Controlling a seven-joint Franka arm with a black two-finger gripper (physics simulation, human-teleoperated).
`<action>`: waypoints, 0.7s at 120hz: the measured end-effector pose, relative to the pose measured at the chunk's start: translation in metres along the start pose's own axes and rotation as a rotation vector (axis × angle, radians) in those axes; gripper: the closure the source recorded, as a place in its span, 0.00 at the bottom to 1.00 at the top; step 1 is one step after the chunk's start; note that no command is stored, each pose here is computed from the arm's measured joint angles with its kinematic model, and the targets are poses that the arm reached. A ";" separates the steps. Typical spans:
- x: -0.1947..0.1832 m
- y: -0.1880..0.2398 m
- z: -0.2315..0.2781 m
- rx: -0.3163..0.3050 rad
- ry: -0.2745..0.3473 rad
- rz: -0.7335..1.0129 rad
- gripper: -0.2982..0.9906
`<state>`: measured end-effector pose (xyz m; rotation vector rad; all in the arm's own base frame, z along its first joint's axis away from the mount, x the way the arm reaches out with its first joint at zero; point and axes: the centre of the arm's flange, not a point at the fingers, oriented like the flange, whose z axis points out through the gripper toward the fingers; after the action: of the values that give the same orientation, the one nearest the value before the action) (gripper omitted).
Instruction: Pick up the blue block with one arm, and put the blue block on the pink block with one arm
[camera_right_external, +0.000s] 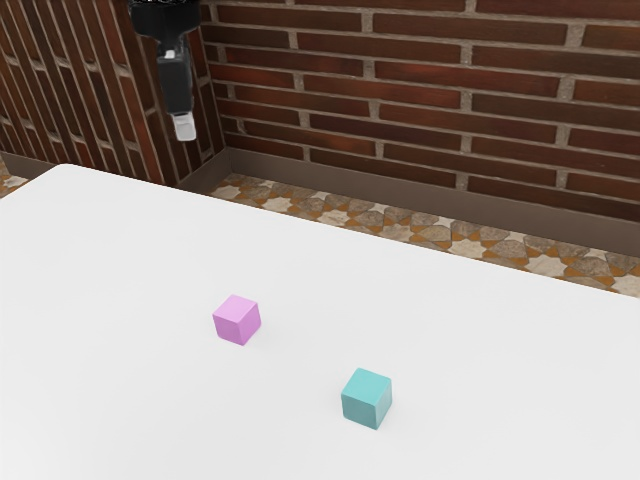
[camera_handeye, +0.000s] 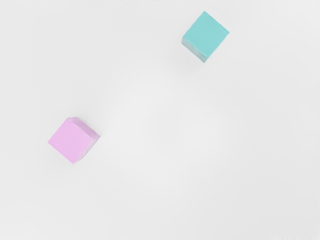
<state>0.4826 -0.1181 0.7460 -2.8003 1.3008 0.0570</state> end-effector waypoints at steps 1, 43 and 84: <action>0.001 0.001 0.001 -0.001 -0.001 0.004 0.23; 0.012 0.025 0.032 -0.038 -0.075 0.077 0.23; 0.049 0.036 0.176 -0.119 -0.175 0.061 0.23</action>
<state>0.4843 -0.1676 0.5661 -2.7749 1.3827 0.3850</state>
